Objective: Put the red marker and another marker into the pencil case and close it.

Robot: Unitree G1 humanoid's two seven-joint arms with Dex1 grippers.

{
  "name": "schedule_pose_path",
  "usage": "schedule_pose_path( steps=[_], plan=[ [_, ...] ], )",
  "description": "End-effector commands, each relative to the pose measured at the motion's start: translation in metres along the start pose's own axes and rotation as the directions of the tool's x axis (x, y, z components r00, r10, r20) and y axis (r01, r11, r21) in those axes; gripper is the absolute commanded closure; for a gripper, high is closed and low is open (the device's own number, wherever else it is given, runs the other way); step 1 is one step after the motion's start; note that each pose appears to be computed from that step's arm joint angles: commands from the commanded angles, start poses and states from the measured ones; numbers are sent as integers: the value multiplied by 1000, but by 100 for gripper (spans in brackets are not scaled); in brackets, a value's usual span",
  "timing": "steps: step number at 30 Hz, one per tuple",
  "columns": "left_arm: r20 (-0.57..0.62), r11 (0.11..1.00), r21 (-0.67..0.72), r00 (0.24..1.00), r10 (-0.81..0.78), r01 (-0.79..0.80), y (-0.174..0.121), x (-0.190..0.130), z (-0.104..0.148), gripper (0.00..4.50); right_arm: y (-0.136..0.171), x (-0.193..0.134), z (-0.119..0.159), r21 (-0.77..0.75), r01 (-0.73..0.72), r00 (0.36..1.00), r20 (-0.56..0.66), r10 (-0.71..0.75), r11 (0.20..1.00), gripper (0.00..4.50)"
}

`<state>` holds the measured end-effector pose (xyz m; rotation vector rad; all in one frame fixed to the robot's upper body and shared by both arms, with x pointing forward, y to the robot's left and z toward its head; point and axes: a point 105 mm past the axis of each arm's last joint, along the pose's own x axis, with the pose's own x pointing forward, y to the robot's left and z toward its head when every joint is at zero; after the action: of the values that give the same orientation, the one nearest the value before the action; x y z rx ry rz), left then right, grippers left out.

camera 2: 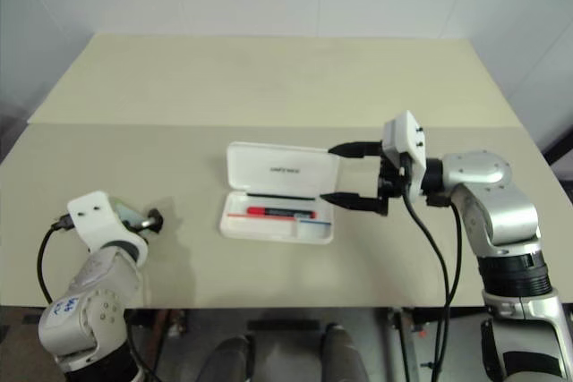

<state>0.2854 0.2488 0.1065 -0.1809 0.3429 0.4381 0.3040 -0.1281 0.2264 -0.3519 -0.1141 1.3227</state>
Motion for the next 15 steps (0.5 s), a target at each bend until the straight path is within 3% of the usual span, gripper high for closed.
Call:
schedule_pose_path(
  steps=[1,2,4,13,15],
  plan=[
    [-26,999,20,999,31,-30,2,-1,-2,0,0,-7,16,-60,25,999,30,-23,998,4],
    [-35,1000,15,999,27,-27,1,-1,-3,0,0,-8,17,-62,27,999,32,-25,998,4],
    [-26,1000,16,1000,16,-15,-1,-2,-2,52,-1,-8,18,-68,32,999,37,-29,997,0],
    [-29,1000,2,999,12,-12,-2,-2,-2,347,-3,-7,20,-84,44,998,47,-40,995,0],
    [-21,1000,0,1000,4,-4,-3,-1,-2,351,-4,-8,20,-86,49,998,46,-45,995,0]
  ],
)
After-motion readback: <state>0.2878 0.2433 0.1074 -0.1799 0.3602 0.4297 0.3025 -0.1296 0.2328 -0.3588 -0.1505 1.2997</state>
